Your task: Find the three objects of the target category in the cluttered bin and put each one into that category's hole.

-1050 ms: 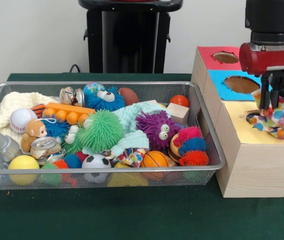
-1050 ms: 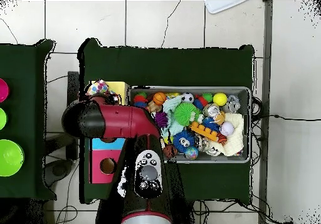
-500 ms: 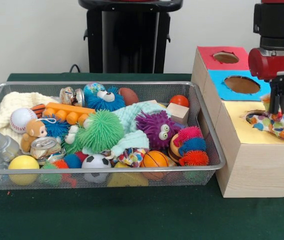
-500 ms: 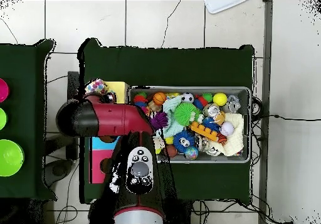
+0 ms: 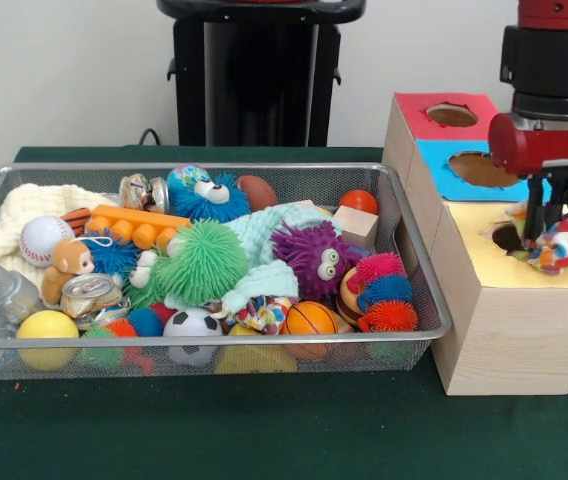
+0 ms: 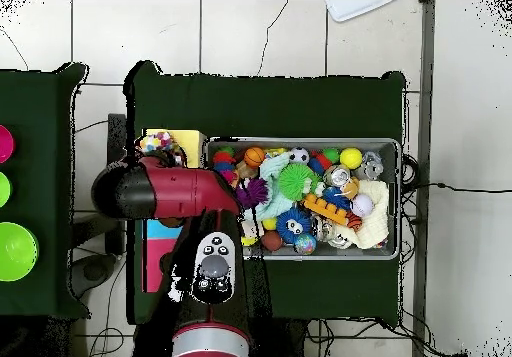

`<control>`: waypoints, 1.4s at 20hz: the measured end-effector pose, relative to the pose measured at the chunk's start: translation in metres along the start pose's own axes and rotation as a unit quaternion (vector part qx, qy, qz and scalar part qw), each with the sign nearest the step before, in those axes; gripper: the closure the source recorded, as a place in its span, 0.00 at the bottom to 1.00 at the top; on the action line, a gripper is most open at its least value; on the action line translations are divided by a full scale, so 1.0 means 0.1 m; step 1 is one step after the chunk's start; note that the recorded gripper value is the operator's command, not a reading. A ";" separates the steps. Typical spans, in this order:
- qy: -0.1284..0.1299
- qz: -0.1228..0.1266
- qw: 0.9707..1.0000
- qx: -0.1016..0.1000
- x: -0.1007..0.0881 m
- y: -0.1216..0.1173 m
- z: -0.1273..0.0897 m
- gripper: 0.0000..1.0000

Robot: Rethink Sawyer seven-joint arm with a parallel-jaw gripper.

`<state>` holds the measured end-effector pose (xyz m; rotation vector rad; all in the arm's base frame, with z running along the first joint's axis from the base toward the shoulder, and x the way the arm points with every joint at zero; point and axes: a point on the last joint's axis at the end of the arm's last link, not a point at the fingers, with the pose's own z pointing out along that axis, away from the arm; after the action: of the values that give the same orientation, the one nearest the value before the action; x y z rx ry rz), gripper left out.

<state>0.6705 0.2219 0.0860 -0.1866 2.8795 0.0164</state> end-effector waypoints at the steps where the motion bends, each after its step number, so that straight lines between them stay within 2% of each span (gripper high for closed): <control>1: 0.001 0.000 1.000 0.002 0.01 -0.02 0.01 1.00; 8: 0.008 -0.015 0.999 0.028 0.12 -0.17 0.09 1.00; 16: 0.005 -0.041 0.998 0.050 0.14 -0.11 0.13 1.00; 28: 0.005 -0.063 0.995 0.074 0.15 -0.06 0.26 1.00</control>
<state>0.6634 0.2145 0.0569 -0.3389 2.8570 -0.2213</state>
